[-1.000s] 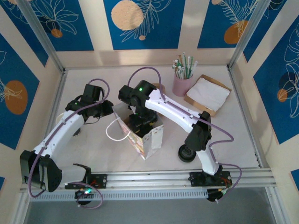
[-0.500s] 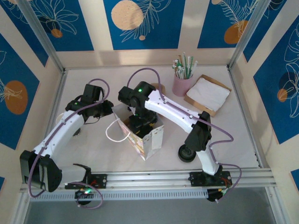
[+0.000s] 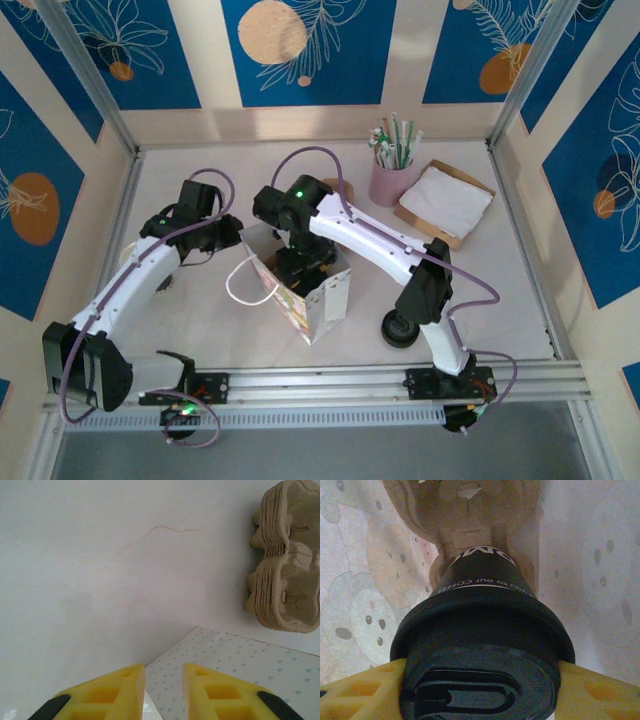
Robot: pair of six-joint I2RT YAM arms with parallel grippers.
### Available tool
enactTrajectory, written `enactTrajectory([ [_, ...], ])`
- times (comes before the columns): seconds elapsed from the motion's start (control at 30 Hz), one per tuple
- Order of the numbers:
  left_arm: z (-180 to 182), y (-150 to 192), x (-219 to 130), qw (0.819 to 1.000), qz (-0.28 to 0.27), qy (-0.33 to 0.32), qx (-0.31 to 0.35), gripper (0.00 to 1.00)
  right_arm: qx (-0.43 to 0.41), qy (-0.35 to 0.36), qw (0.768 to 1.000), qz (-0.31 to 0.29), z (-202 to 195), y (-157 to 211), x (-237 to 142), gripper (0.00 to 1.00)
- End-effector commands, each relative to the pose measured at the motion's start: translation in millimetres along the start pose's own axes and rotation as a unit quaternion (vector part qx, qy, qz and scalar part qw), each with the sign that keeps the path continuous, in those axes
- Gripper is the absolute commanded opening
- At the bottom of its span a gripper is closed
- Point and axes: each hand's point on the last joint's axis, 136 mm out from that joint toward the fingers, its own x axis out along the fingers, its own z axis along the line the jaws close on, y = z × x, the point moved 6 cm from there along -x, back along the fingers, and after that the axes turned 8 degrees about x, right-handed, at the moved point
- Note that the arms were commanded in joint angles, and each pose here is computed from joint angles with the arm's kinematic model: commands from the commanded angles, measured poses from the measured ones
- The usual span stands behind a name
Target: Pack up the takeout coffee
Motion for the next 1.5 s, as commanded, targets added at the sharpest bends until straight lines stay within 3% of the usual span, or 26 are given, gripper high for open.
enactTrajectory([
  [0.0,-2.5,2.6,-1.2,1.0,0.001,0.005,0.01,0.26,-0.004,0.028,0.995,0.094,-7.9,30.3,4.6,0.55],
  [1.47,-3.9,-1.0,-3.5,1.0,-0.004,0.006,0.012,0.26,0.0,0.005,0.995,0.104,-8.3,34.0,0.4,0.55],
])
